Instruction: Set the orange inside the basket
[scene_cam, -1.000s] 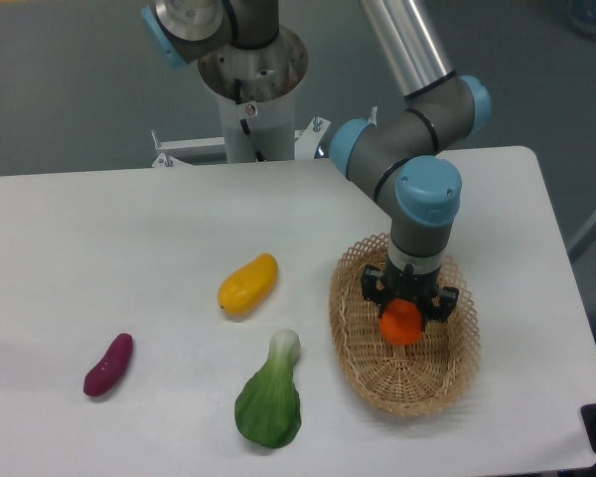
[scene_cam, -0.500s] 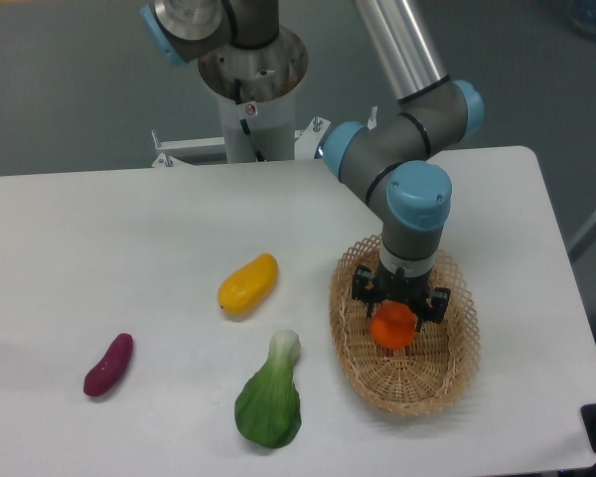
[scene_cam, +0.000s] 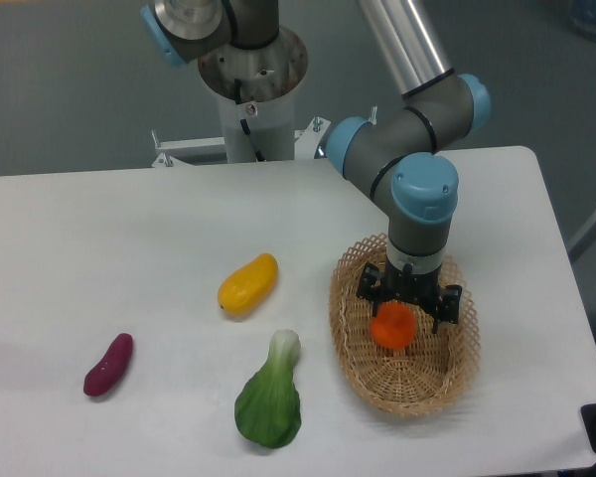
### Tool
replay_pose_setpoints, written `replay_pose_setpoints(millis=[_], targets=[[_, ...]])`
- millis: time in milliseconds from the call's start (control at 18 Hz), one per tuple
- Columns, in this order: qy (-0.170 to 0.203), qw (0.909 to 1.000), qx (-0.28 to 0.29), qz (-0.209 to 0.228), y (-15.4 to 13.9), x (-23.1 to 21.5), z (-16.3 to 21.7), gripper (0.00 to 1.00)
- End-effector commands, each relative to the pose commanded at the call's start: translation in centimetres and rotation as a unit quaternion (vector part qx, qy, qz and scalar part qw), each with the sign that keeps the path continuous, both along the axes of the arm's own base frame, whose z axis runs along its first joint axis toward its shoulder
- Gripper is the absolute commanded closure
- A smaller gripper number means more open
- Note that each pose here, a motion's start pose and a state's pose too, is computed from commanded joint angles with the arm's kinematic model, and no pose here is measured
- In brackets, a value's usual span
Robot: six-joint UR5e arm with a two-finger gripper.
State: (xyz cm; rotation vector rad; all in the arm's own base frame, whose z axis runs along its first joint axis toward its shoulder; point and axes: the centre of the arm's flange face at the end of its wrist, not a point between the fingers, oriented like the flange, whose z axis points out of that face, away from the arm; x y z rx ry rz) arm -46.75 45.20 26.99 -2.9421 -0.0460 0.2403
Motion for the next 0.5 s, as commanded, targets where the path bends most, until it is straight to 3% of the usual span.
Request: replay_pose_setpoints(millis=[500], targets=[[0.009,0.9997,-0.007,-0.022,-0.09,-0.04,0.60,0.00]])
